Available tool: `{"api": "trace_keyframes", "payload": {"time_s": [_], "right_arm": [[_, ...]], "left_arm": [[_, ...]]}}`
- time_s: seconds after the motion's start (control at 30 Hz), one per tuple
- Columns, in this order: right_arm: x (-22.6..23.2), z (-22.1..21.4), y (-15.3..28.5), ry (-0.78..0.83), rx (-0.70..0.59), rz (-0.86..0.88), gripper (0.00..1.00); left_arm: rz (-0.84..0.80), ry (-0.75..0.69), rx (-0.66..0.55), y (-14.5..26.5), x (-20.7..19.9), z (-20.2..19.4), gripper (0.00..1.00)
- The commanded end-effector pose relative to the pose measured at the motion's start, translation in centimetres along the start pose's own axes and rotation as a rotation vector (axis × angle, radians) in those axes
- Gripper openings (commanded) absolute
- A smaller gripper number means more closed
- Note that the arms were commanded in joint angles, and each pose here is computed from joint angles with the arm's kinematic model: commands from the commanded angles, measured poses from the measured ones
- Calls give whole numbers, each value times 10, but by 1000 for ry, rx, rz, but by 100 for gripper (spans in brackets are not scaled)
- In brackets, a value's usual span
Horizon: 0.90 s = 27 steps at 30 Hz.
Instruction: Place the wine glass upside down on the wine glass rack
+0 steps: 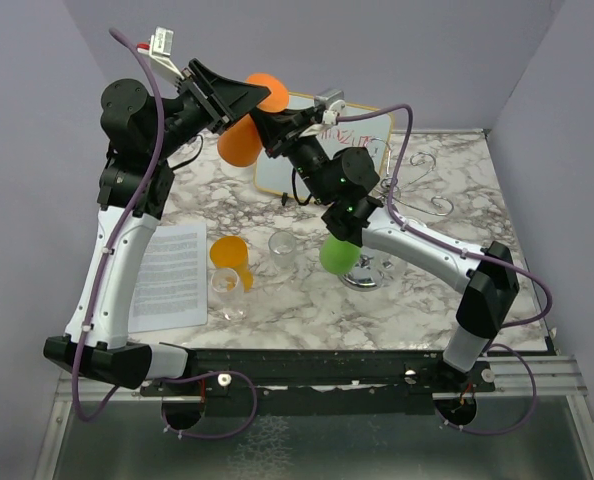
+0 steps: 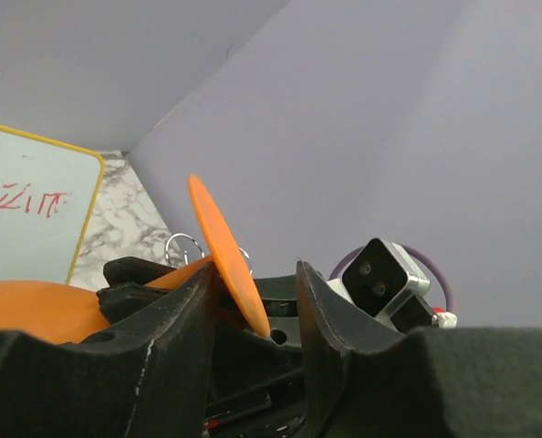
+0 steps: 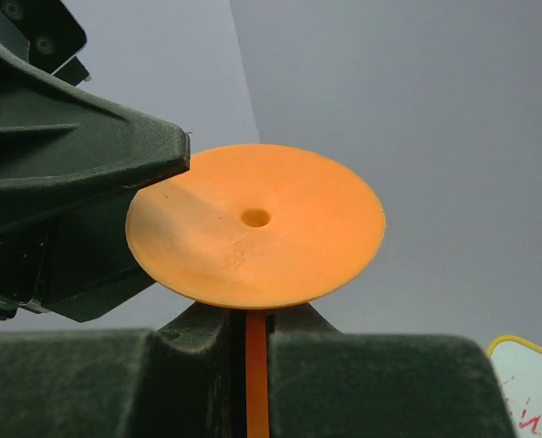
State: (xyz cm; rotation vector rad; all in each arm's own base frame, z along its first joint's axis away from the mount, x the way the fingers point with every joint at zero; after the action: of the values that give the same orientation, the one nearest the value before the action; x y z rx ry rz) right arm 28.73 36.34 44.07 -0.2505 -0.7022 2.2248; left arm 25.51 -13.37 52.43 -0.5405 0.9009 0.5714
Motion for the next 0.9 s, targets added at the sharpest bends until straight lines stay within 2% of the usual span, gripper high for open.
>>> {"api": "trace_keyframes", "payload": {"time_s": [0.0, 0.1, 0.2, 0.23, 0.4, 0.5, 0.63, 0.87], "right_arm": [[7, -4, -2, 30, 4, 66, 1], [7, -4, 1, 46, -7, 80, 1], [7, -2, 5, 52, -21, 97, 1], [8, -1, 6, 40, -25, 101, 6], [10, 9, 8, -8, -29, 118, 45], [11, 18, 12, -28, -42, 143, 58], [14, 34, 18, -46, -65, 187, 64], [9, 59, 41, -81, -70, 185, 65]], "left_arm": [[-48, -7, 16, 2, -9, -1, 34], [-9, -43, -25, 3, -9, 2, 22], [15, -74, -54, 3, -10, 6, 1], [21, -84, -63, 3, -11, 7, 0], [81, -140, -126, 6, -14, 14, 0], [116, -170, -165, 8, -16, 18, 0], [169, -197, -205, 9, -12, 22, 0], [259, -246, -253, 13, -3, 26, 0]]}}
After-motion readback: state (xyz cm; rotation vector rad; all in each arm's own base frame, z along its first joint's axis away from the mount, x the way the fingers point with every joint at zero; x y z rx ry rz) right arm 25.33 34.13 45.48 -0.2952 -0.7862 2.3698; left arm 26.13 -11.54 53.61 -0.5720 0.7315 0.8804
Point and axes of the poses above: each gripper's point midway between its finger pads, its own y axis back along the fingers, its own x axis along the line the jaws close on, z = x × y, the point moved 10 cm from there along y, back along the fingers, and after that the axes turned 8 degrees about y, right-handed, at the moved point
